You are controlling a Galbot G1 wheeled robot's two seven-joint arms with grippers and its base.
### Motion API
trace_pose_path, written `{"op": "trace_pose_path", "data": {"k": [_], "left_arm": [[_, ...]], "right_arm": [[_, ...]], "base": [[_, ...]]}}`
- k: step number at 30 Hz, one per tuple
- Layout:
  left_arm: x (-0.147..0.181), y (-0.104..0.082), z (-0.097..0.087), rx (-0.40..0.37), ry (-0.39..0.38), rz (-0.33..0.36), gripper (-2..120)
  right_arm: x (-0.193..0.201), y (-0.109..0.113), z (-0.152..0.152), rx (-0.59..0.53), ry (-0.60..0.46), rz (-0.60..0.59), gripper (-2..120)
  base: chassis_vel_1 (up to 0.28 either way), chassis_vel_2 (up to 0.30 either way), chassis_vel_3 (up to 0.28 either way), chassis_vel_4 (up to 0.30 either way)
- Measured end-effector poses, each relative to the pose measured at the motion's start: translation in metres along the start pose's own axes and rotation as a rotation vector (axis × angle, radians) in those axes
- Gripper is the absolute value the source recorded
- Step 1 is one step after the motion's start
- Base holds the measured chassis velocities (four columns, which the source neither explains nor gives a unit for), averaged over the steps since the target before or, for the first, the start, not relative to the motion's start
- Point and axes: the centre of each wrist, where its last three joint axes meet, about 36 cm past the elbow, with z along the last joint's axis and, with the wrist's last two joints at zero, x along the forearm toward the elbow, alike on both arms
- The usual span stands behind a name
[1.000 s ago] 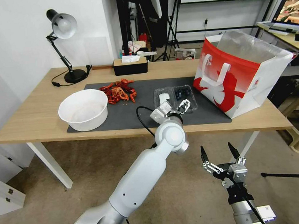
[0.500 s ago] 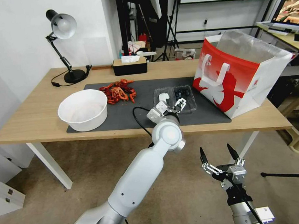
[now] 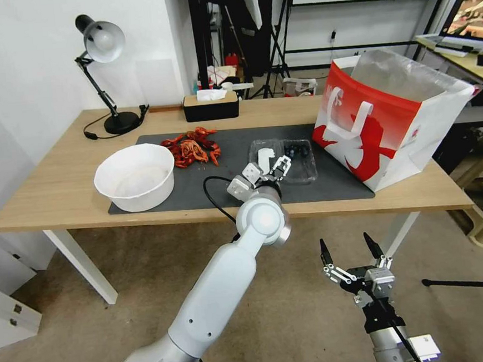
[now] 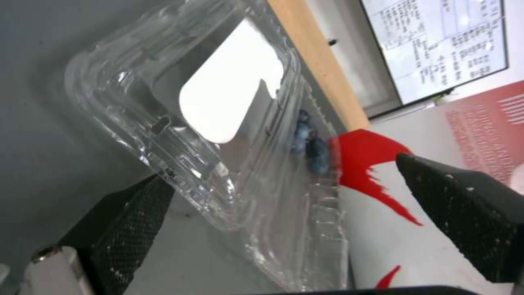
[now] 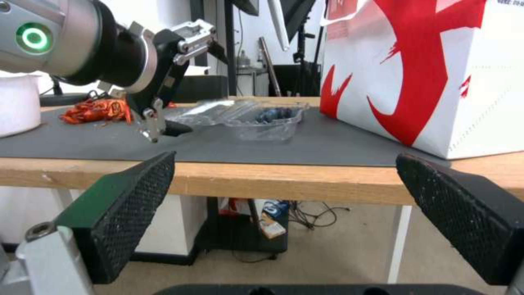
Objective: Close the takeout container lid, then place the container into the takeout bag.
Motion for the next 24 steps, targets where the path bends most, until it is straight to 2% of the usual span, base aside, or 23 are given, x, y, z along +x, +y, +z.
{"op": "trace_pose_path", "data": {"k": [8,9,15,18,20,22,23,24], "left_arm": [[0.007,0.002,0.004,-0.015,-0.027,0.068,100],[0.009,0.006,0.006,-0.041,-0.036,0.097,100],[0.010,0.012,0.009,-0.103,-0.059,0.153,100],[0.010,0.016,0.010,-0.167,-0.082,0.211,100],[0.010,0.018,0.010,-0.180,-0.086,0.220,100],[0.011,0.024,0.013,-0.252,-0.111,0.268,100],[0.011,0.024,0.013,-0.252,-0.111,0.268,100],[0.012,0.027,0.015,-0.287,-0.121,0.287,100]], "right_arm": [[0.001,-0.001,0.000,0.003,-0.004,-0.003,100],[0.001,-0.001,0.000,0.006,-0.007,-0.002,100],[0.002,-0.001,0.000,0.008,-0.008,-0.002,100],[0.002,-0.001,0.000,0.009,-0.010,-0.001,100],[0.002,-0.001,0.000,0.010,-0.011,-0.001,100],[0.002,-0.002,0.001,0.010,-0.012,0.001,100],[0.002,-0.002,0.001,0.010,-0.012,0.001,100],[0.003,-0.002,0.001,0.010,-0.013,0.001,100]], "base": [[0.000,0.000,0.000,0.000],[0.000,0.000,0.000,0.000],[0.000,0.000,0.000,0.000],[0.000,0.000,0.000,0.000],[0.000,0.000,0.000,0.000],[0.000,0.000,0.000,0.000],[0.000,0.000,0.000,0.000],[0.000,0.000,0.000,0.000]]}}
